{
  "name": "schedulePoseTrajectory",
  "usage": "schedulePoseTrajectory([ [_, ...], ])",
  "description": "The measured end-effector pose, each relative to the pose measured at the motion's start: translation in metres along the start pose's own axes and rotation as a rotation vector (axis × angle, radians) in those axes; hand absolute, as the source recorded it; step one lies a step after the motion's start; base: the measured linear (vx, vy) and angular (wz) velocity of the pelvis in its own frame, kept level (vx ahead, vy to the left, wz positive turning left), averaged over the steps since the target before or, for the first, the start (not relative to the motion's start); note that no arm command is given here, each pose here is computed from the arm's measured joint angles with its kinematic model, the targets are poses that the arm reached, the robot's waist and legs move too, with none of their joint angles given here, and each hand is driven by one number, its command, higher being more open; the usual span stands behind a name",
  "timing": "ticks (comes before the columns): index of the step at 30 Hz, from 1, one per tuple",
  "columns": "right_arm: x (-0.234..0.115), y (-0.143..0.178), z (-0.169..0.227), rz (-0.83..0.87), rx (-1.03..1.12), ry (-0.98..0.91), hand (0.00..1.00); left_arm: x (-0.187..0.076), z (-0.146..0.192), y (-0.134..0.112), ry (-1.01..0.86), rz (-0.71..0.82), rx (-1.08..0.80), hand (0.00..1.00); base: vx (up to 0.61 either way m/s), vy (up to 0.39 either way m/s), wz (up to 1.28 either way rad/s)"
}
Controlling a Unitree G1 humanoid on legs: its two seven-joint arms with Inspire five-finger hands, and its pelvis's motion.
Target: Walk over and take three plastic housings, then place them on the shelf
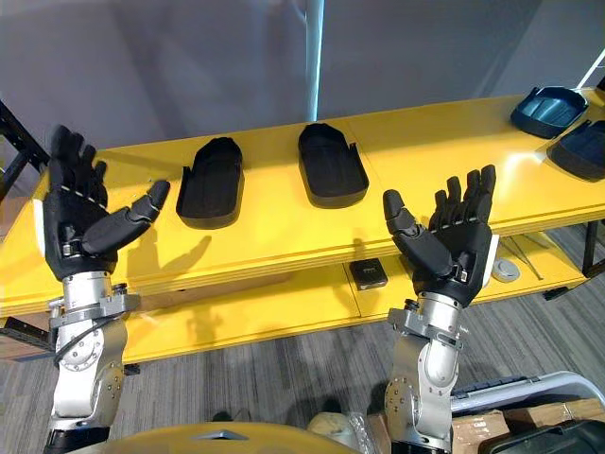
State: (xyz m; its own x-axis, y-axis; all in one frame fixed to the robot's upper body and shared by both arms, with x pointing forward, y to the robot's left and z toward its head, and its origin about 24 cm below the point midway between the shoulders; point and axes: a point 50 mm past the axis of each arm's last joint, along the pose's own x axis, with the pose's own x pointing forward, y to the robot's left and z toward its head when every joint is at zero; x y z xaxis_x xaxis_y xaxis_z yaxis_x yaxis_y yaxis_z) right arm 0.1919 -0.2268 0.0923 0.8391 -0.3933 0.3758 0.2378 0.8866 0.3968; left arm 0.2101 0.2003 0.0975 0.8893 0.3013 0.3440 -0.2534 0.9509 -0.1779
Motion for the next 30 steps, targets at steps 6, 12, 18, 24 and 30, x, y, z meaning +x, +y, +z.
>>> schedulePoseTrajectory([
  [6,0.0,-0.001,-0.001,-0.011,-0.002,0.013,1.0,-0.01,-0.027,0.009,0.157,0.034,0.045,1.0,0.0,0.0,0.01],
  [12,0.001,0.001,-0.001,0.001,-0.006,0.012,1.0,-0.011,-0.033,0.009,0.208,0.021,0.055,1.0,0.03,0.001,0.03],
  [18,0.014,0.01,0.008,0.09,-0.057,-0.035,1.0,0.0,-0.043,0.007,0.243,-0.007,0.057,1.0,-0.01,0.003,-0.01],
  [24,0.027,0.021,0.02,0.201,-0.071,-0.099,1.0,0.016,-0.044,0.001,0.227,-0.046,0.043,1.0,-0.01,0.002,0.0],
  [30,0.029,0.022,0.021,0.21,-0.073,-0.106,1.0,0.019,-0.041,-0.001,0.211,-0.064,0.042,1.0,0.0,0.001,0.01],
])
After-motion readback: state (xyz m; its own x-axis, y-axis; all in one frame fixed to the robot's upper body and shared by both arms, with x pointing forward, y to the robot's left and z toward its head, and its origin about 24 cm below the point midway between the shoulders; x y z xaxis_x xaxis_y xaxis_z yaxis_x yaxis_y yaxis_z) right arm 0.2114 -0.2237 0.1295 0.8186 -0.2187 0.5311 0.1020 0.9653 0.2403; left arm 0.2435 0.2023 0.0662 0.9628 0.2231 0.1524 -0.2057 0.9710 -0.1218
